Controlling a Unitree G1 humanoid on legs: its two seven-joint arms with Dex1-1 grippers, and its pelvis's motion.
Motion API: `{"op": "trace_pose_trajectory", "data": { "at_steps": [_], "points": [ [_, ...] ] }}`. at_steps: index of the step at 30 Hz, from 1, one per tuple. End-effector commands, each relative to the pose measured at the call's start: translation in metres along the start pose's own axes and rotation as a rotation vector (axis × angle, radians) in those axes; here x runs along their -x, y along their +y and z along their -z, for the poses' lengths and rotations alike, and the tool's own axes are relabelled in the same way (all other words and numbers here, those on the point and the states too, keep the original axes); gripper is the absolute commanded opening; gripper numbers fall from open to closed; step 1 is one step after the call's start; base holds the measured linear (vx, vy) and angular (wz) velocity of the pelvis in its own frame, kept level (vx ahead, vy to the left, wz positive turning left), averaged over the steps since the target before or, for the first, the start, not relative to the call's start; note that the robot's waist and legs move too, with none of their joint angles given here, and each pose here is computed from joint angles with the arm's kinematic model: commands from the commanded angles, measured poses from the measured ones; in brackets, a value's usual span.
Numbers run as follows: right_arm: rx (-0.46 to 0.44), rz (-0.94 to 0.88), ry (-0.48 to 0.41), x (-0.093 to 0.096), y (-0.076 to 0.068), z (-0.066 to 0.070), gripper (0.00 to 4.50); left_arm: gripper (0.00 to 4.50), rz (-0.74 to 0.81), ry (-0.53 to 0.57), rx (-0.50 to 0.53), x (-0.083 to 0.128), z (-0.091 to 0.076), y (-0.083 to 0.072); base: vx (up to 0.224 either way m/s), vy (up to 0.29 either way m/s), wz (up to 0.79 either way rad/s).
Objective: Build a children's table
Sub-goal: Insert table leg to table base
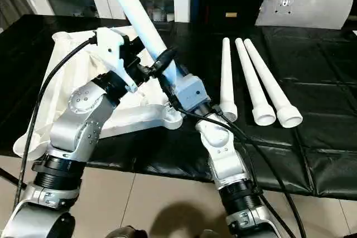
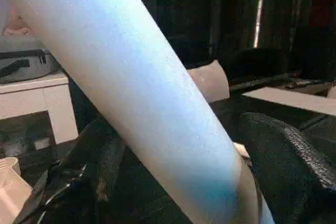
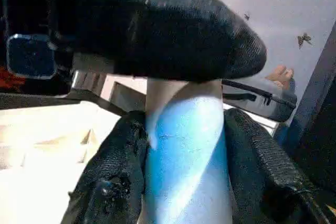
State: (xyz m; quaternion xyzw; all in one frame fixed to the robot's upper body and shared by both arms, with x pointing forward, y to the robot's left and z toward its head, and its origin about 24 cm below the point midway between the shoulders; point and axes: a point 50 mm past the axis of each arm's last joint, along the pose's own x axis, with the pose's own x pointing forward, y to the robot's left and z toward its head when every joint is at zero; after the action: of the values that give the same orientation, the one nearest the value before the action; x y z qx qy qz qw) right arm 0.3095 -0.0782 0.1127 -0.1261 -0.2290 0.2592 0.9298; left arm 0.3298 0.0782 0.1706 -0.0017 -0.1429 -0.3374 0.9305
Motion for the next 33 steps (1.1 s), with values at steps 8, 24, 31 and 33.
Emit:
{"op": "trace_pose_trajectory", "data": {
  "at_steps": [8, 24, 31, 33],
  "points": [
    [-0.001, -0.016, -0.018, -0.001, 0.002, -0.001, 1.84, 2.97, 0.026, 0.037, -0.049, -0.001, 0.010, -0.001, 0.000, 0.000, 0.00],
    [0.013, -0.030, -0.015, 0.000, 0.004, 0.000, 1.84, 2.12, 0.085, 0.031, 0.228, -0.002, 0.014, -0.014, 0.000, 0.000, 0.00],
    [0.008, -0.048, -0.007, 0.001, 0.008, 0.003, 1.84, 1.98, 0.068, 0.027, 0.327, -0.001, 0.016, -0.014, 0.000, 0.000, 0.00],
    [0.005, -0.055, -0.005, 0.001, 0.009, 0.003, 1.84, 1.97, 0.068, 0.023, 0.362, 0.000, 0.016, -0.014, 0.000, 0.000, 0.00]
  ]
}}
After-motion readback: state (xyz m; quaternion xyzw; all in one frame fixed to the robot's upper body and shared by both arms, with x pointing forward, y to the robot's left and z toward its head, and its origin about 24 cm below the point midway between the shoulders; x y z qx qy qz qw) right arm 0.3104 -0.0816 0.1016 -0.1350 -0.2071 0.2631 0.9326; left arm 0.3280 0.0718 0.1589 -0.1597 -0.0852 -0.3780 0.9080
